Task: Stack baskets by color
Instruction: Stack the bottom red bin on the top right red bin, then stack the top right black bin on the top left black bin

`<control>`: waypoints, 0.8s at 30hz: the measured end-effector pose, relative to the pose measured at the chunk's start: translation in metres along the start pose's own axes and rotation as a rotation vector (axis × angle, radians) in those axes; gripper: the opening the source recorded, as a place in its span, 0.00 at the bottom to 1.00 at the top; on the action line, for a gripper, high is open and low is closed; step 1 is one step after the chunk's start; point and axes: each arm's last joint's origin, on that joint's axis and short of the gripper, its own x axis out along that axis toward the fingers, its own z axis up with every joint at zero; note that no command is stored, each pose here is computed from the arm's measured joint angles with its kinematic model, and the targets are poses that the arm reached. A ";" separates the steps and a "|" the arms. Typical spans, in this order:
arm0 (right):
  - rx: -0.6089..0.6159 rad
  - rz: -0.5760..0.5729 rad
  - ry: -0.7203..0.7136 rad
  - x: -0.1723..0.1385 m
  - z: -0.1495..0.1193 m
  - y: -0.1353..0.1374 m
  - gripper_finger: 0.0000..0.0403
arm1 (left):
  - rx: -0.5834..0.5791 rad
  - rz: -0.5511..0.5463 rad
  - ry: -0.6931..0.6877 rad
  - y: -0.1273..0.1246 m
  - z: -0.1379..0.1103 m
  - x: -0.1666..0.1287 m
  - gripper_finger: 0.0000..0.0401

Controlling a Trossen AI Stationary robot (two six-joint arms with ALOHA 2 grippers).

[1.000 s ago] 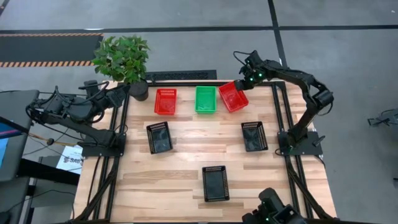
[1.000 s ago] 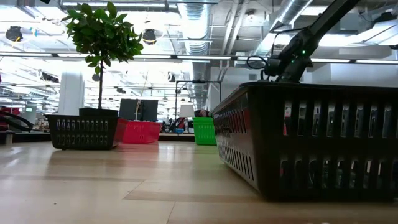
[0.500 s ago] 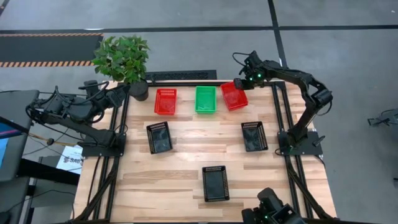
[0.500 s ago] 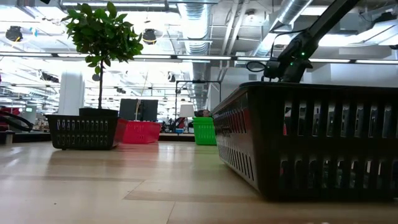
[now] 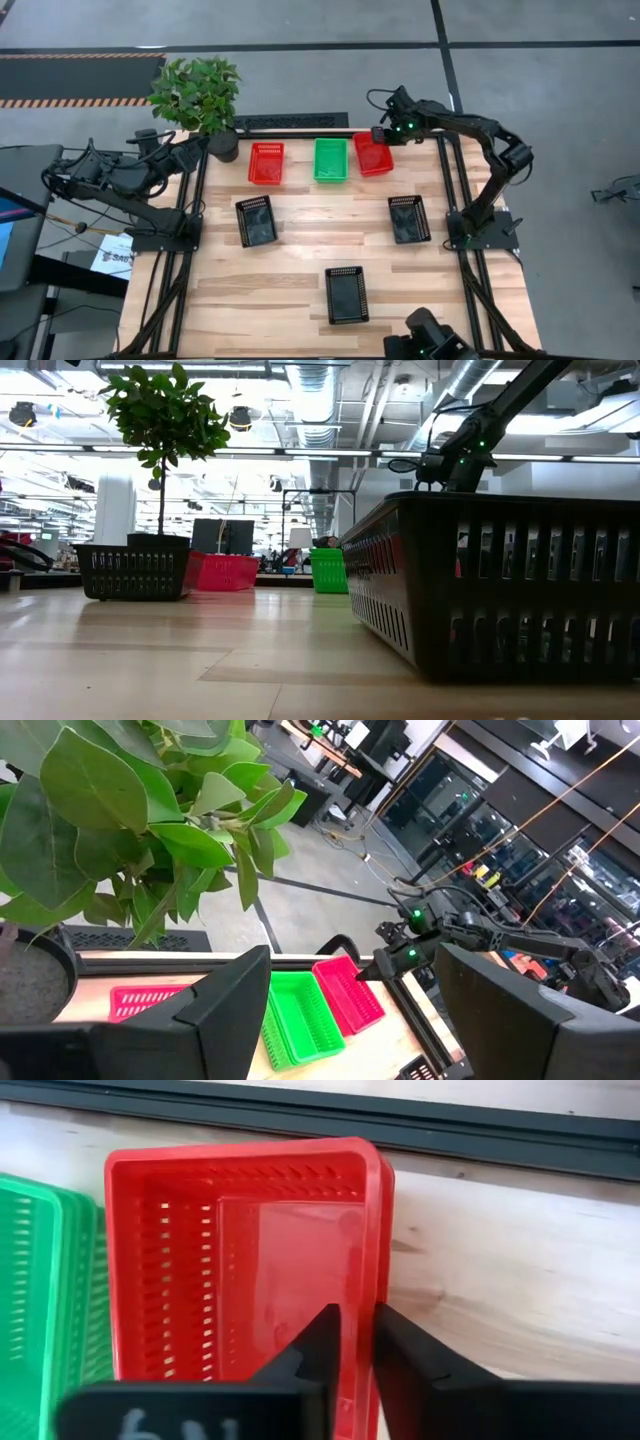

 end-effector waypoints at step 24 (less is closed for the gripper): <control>-0.066 -0.160 0.110 -0.106 -0.098 0.025 0.42 | 0.039 -0.008 0.053 0.002 -0.003 0.000 0.67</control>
